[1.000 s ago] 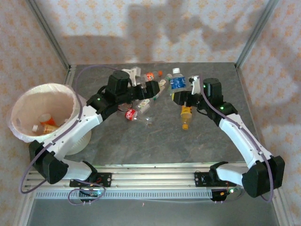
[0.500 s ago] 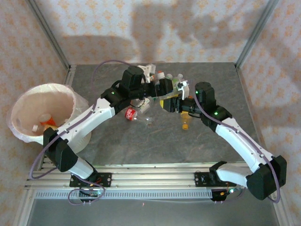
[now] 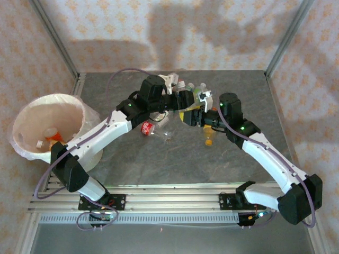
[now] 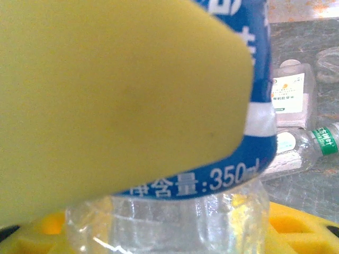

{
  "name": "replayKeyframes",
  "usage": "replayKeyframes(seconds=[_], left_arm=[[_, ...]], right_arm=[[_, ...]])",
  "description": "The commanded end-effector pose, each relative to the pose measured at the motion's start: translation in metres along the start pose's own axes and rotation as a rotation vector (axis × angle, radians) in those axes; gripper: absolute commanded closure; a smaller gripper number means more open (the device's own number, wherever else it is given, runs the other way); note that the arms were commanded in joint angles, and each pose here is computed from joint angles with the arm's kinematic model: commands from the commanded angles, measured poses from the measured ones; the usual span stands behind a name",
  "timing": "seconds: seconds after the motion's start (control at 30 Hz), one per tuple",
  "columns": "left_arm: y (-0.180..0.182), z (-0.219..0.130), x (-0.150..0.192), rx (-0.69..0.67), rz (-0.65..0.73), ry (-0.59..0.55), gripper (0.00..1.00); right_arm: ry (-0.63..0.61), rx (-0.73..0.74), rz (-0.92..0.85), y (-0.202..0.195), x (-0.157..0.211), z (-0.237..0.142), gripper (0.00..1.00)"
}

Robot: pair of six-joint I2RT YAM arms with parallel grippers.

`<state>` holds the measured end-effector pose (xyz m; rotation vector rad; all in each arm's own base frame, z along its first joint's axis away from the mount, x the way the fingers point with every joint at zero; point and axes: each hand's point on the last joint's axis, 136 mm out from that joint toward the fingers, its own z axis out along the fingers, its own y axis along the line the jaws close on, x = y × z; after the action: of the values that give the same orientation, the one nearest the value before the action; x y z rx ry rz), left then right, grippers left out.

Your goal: Put the plastic bottles in the bin

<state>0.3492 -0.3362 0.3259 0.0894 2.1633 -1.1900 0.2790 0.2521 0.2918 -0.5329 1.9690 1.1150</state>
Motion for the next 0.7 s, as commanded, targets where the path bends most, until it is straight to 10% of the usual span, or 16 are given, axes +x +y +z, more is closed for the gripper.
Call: replayKeyframes(seconds=[0.0,0.27,0.67], left_arm=[[-0.012,-0.001,-0.008,0.041,0.032,-0.027,0.37],[-0.001,-0.018,-0.022,-0.053,0.071,-0.113,0.43],[0.054,-0.13,-0.069,-0.416,0.111,-0.366,0.48]], right_arm=[[-0.048,-0.035,-0.067,0.014,-0.012,-0.006,0.38],[-0.007,0.025,-0.145,0.011,-0.001,-0.018,0.0],[-0.02,0.179,-0.258,0.0,-0.008,-0.042,0.01]])
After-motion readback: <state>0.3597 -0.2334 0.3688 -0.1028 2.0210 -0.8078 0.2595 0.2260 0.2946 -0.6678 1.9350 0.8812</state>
